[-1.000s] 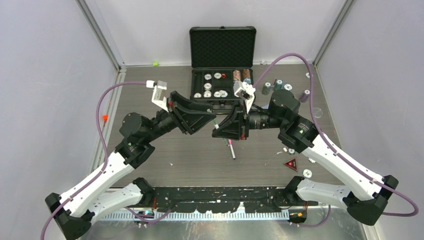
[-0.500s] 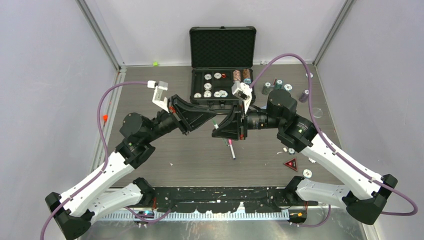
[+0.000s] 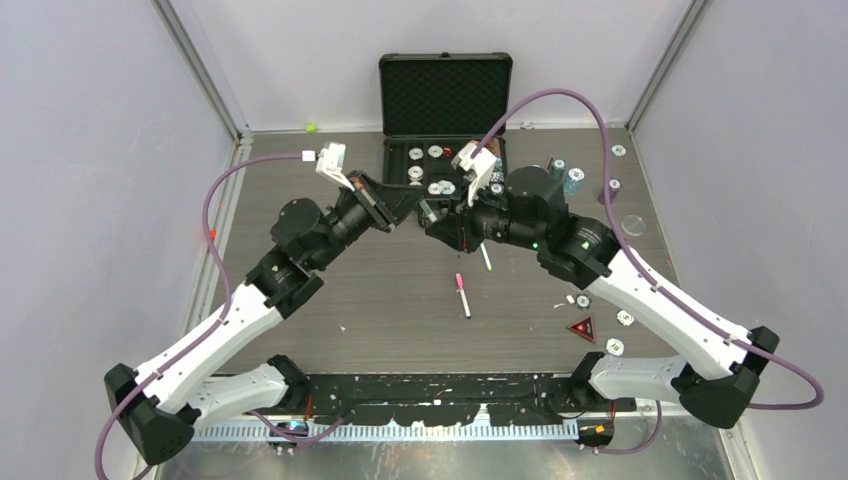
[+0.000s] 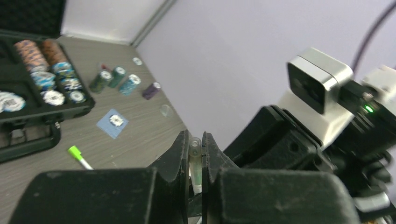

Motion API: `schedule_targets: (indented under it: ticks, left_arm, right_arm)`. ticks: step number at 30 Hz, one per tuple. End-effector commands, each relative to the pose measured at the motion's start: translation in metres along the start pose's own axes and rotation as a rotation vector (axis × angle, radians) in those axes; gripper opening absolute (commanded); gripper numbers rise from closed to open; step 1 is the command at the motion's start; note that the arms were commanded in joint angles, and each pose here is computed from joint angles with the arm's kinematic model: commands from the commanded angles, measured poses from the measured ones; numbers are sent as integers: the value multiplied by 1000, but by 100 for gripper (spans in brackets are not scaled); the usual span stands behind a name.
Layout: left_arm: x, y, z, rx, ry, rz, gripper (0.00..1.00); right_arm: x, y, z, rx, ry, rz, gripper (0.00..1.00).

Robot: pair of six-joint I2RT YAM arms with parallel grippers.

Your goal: Insert the pens into the pen caps

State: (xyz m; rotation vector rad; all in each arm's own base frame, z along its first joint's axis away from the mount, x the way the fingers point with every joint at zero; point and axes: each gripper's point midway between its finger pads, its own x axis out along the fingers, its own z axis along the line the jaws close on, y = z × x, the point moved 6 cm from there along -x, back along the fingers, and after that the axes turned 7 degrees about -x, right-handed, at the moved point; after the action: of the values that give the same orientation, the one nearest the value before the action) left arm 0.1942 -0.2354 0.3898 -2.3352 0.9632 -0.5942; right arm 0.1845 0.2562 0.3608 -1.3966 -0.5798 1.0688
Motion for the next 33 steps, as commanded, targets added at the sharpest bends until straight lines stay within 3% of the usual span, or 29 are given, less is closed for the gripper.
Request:
schedule_targets:
  ticks: [1, 6, 9, 11, 14, 15, 20, 27, 33]
  left_arm:
    - [0, 31, 38, -78, -265, 149, 0]
    - [6, 35, 44, -79, -276, 165, 0]
    - [4, 34, 48, -66, -293, 142, 6]
    - [-1, 32, 51, -48, -314, 121, 20]
    - [-11, 26, 55, -1, -348, 88, 56]
    - [-15, 24, 56, 15, -365, 79, 64]
    - [-39, 15, 63, 114, -450, 52, 91]
    - [-82, 13, 89, 248, -639, 56, 96]
    - [-113, 27, 109, 262, -739, 90, 96]
  right_arm:
    - [-8, -66, -40, -29, 341, -248, 0]
    - [5, -45, -43, -10, 335, -189, 0]
    - [9, -27, -45, 9, 333, -154, 0]
    - [10, -12, -46, 28, 336, -119, 0]
    - [11, 17, -47, 68, 342, -64, 0]
    - [10, 23, -47, 82, 343, -57, 0]
    - [4, 63, -47, 149, 366, 3, 0]
    - [-4, 116, -58, 256, 504, 151, 0]
    - [0, 180, -79, 333, 666, 378, 0]
